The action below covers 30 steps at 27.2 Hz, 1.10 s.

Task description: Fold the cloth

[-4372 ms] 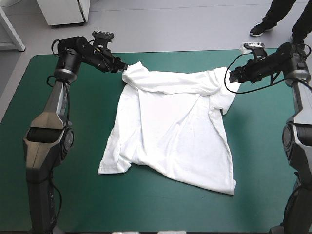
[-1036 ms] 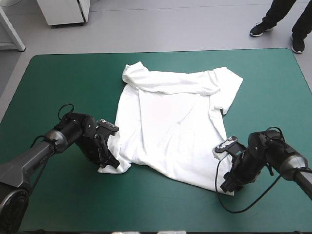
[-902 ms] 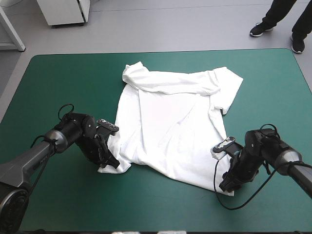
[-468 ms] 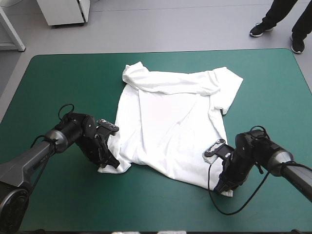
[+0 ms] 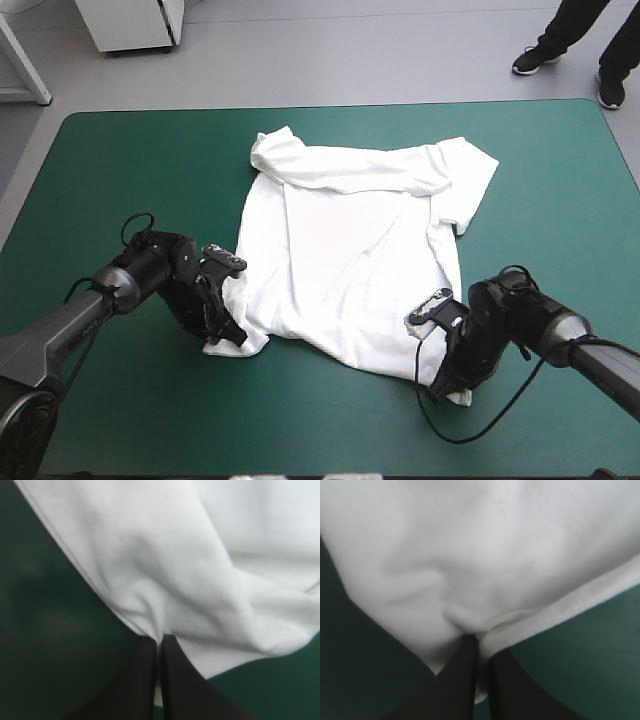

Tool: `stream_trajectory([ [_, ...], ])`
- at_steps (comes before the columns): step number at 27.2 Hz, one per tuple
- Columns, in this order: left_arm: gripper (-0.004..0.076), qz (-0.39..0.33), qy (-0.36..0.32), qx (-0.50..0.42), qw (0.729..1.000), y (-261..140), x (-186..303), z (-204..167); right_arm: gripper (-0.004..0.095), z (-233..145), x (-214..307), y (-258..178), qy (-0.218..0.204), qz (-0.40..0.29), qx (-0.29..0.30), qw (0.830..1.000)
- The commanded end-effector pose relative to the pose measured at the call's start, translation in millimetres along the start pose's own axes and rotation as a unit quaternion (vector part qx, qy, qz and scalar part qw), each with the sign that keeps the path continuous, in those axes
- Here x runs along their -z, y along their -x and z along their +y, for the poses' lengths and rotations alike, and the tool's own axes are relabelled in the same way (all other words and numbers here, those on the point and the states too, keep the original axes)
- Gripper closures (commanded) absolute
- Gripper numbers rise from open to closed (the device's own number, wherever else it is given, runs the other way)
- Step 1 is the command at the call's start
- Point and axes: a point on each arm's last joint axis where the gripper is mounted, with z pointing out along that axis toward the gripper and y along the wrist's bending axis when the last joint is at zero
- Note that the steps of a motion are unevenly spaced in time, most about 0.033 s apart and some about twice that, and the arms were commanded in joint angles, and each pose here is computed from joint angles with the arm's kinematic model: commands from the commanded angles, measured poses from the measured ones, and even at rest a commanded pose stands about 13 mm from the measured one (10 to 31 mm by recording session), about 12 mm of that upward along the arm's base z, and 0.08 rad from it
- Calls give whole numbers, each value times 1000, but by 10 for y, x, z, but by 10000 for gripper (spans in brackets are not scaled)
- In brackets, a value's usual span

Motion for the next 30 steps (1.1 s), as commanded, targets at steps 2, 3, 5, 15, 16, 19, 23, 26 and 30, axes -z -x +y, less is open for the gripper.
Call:
stream_trajectory([
  [2, 733, -66, 4, -8, 998, -15, 491, -110, 921, 71, 306, 150, 14, -20, -16, 1000],
  [3, 733, -81, 7, -9, 997, -30, 613, -129, 921, 50, 430, 183, -4, -32, -13, 999],
  [5, 733, -110, 13, -5, 994, -57, 848, -166, 921, 0, 780, 266, -52, -64, -7, 997],
  [15, 733, -372, 134, -31, 918, -580, 2667, -416, 921, 57, 2775, 148, -211, -360, -45, 908],
  [16, 733, -404, 142, -33, 903, -646, 2848, -455, 921, 74, 2885, 117, -215, -377, -45, 900],
  [19, 733, -494, 165, -42, 853, -820, 3335, -557, 921, 131, 3312, -67, -240, -447, -57, 860],
  [23, 733, -615, 194, -51, 763, -1084, 3906, -692, 921, 190, 3807, -334, -277, -537, -76, 793],
  [26, 733, -681, 210, -56, 699, -1248, 4225, -770, 921, 243, 4112, -522, -303, -603, -77, 734],
  [30, 733, -746, 232, -67, 621, -1320, 4535, -827, 921, 367, 4546, -791, -325, -716, -61, 615],
])
